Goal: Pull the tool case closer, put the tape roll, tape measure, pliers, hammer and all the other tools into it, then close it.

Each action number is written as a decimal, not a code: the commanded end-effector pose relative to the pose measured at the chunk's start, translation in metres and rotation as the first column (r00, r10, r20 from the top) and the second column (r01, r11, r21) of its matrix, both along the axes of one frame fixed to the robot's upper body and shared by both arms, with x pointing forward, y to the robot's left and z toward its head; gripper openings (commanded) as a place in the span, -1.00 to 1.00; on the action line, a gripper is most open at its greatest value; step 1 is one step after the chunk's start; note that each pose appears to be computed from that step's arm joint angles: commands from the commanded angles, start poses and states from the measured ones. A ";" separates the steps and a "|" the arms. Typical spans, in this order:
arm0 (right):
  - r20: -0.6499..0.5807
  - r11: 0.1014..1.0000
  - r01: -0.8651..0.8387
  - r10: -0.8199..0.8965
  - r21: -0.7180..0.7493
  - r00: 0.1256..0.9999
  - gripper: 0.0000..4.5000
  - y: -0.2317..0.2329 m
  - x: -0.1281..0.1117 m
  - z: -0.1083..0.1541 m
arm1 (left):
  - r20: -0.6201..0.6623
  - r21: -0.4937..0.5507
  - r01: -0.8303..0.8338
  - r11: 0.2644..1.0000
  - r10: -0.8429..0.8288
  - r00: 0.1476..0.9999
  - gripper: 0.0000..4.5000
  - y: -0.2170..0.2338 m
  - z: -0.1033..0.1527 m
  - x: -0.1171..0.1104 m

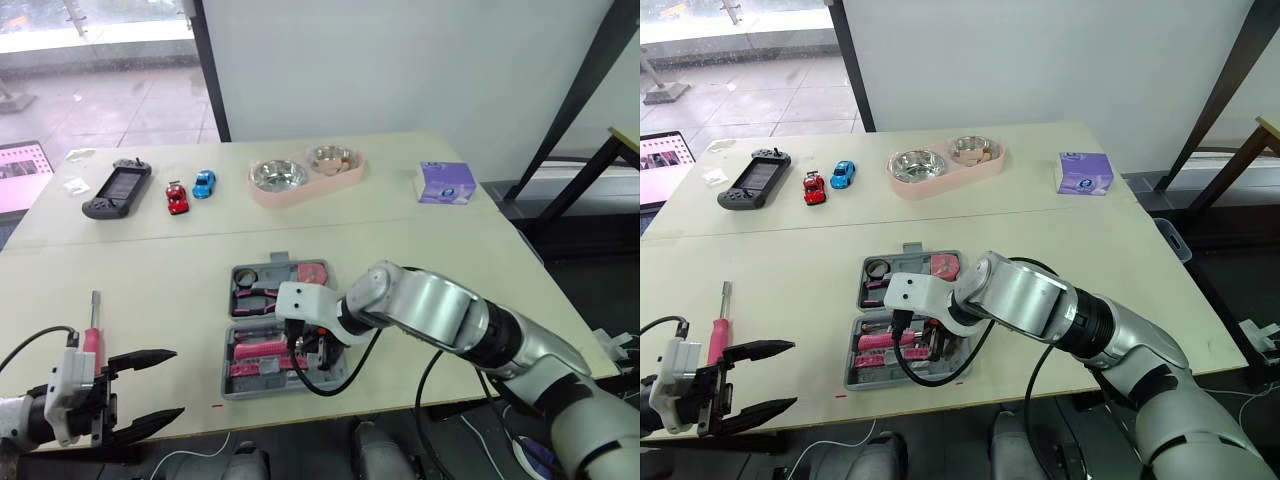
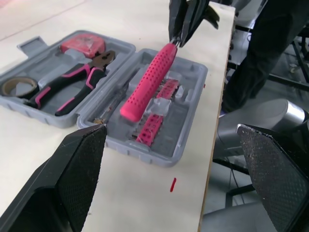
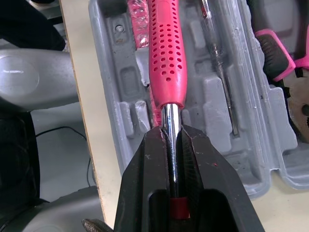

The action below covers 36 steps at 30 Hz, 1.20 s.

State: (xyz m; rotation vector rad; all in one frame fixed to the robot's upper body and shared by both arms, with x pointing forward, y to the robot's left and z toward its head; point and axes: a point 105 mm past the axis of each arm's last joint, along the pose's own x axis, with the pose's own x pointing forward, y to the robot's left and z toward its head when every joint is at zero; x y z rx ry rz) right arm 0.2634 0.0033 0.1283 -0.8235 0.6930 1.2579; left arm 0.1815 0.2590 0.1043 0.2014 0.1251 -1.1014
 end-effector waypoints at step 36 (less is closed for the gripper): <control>0.036 0.994 -0.106 0.107 -0.016 0.994 -0.98 0.031 0.016 -0.034 | 0.009 0.018 -0.041 0.999 0.041 0.999 1.00 -0.006 -0.001 -0.014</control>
